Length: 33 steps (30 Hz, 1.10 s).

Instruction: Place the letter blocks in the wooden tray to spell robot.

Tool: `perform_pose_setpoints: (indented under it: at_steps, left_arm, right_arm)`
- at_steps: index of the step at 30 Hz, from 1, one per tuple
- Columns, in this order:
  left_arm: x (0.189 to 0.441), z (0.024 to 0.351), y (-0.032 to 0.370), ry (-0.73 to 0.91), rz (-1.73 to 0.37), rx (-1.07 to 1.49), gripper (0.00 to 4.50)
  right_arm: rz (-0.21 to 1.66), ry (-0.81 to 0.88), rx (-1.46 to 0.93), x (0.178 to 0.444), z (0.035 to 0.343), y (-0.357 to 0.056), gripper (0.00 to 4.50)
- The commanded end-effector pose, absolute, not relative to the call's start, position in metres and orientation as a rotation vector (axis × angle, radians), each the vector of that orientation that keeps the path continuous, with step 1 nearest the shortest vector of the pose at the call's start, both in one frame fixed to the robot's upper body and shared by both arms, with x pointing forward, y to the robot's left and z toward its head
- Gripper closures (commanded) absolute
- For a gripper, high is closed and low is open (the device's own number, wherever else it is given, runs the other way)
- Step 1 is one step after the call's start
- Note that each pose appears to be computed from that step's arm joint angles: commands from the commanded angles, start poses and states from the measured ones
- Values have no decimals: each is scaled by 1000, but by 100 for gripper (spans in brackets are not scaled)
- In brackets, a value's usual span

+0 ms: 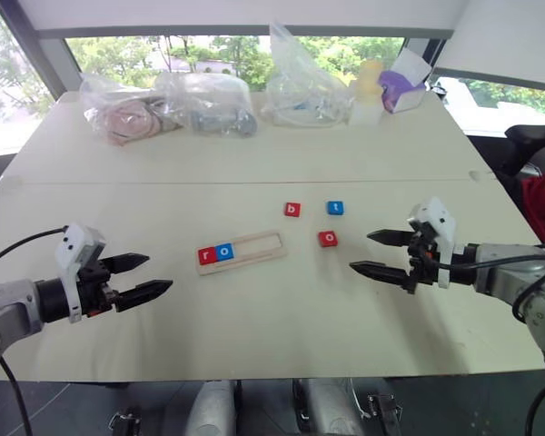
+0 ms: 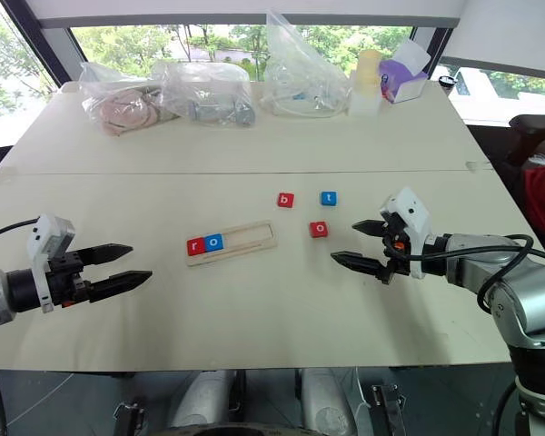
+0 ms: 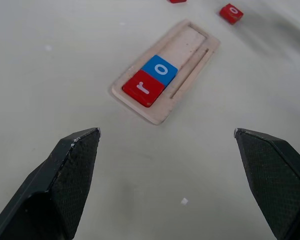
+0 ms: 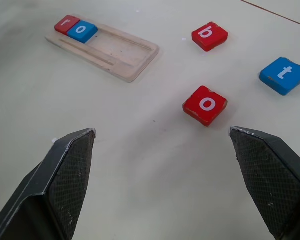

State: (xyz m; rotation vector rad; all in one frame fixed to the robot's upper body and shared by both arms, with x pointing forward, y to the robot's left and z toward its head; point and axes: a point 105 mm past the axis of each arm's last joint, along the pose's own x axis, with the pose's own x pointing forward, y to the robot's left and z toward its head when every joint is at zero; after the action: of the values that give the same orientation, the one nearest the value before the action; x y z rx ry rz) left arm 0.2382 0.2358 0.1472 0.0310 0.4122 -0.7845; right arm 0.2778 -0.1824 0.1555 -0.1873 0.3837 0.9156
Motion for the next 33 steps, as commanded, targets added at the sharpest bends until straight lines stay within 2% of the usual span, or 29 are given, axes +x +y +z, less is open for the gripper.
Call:
perform_pose_setpoints:
  at_steps: [1,16,21,24,28,33]
  left_arm:
    - [240,158,238,378,-775,68,0]
    - [241,147,243,426,-772,127,0]
    - [249,148,247,430,-763,245,0]
    - [255,152,241,407,-845,304,0]
    - [270,138,230,427,-974,379,0]
    - [296,120,217,415,-1075,460,0]
  right_arm:
    - [918,348,-208,279,163,-183,9]
    - [902,417,-238,281,147,-186,9]
    - [869,424,-288,286,147,-187,9]
    - [957,448,-277,272,149,-172,9]
    - [1075,458,-217,255,146,-141,9]
    - [1118,418,-142,243,145,-107,9]
